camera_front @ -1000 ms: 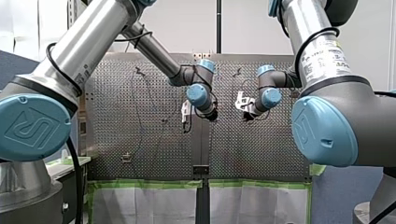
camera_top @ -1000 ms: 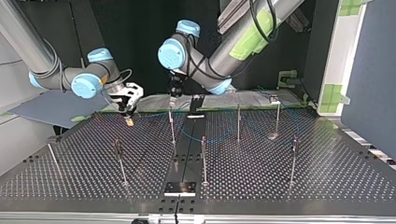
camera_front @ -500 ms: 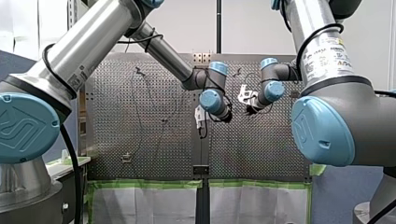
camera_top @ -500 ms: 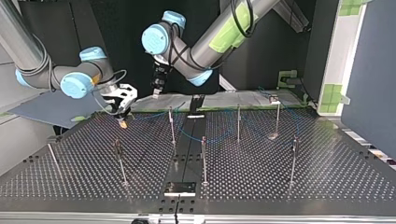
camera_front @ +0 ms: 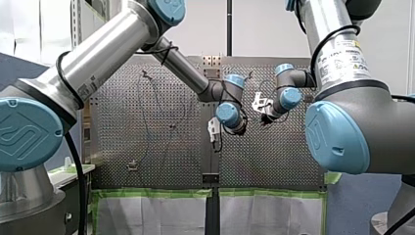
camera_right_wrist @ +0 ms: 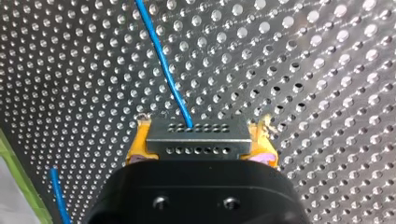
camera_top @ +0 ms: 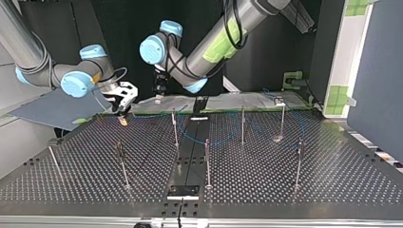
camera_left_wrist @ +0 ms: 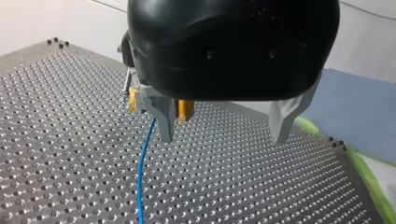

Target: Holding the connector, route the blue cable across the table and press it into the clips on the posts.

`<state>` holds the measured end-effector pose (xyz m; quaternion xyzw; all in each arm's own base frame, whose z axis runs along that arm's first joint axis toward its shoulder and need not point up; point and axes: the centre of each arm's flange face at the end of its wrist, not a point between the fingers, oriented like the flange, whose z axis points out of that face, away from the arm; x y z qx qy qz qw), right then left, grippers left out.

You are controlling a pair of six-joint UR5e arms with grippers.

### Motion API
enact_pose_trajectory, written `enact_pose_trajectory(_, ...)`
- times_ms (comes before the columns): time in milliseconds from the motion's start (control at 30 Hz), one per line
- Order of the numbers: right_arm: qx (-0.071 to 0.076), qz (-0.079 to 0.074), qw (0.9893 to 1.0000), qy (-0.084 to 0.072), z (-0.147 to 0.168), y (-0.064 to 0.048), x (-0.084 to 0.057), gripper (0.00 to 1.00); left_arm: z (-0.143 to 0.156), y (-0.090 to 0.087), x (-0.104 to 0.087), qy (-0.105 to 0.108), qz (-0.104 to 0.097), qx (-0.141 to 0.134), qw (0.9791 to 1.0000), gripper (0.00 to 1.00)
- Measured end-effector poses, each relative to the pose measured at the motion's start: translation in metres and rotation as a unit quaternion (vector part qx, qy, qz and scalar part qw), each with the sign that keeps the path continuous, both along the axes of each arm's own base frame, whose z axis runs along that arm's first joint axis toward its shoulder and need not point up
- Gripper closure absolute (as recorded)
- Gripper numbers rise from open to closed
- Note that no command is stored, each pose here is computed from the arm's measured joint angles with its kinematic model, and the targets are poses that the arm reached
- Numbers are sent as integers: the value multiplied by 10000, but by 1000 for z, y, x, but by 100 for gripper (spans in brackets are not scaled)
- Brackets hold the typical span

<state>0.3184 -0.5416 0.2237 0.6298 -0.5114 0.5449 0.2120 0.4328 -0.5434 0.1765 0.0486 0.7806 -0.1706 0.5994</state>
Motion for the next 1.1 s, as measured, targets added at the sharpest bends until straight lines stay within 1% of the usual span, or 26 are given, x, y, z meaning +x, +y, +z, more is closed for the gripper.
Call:
enact_pose_trajectory(133,5,-33,10000,2,-1,-2,-3,100,7,-4,11,-96,60,-84,9999,0)
enact_pose_trajectory(267,3,-57,10000,4,-1,-3,-5,100,20,-7,22,-225,109,-201,9995,0)
enact_pose_trajectory(367,1,-68,10000,5,-2,-4,-6,100,30,-11,29,-315,125,-292,9990,0)
enact_pose_trajectory(433,2,-71,10000,5,-2,-4,-6,100,32,-14,33,-339,130,-330,9988,0)
enact_pose_trajectory(533,2,-70,10000,4,-2,-4,-7,100,29,-17,38,-308,149,-325,9989,0)
enact_pose_trajectory(767,4,-48,10000,0,-2,-3,-5,100,10,-18,54,-153,343,-174,9991,0)
enact_pose_trajectory(967,-6,-27,10000,-3,-2,-2,-3,100,-6,-23,66,-94,373,-183,9991,0)
enact_pose_trajectory(1100,-18,-29,10000,-6,-2,-3,-3,100,-18,-31,65,-1,359,-107,9993,0)
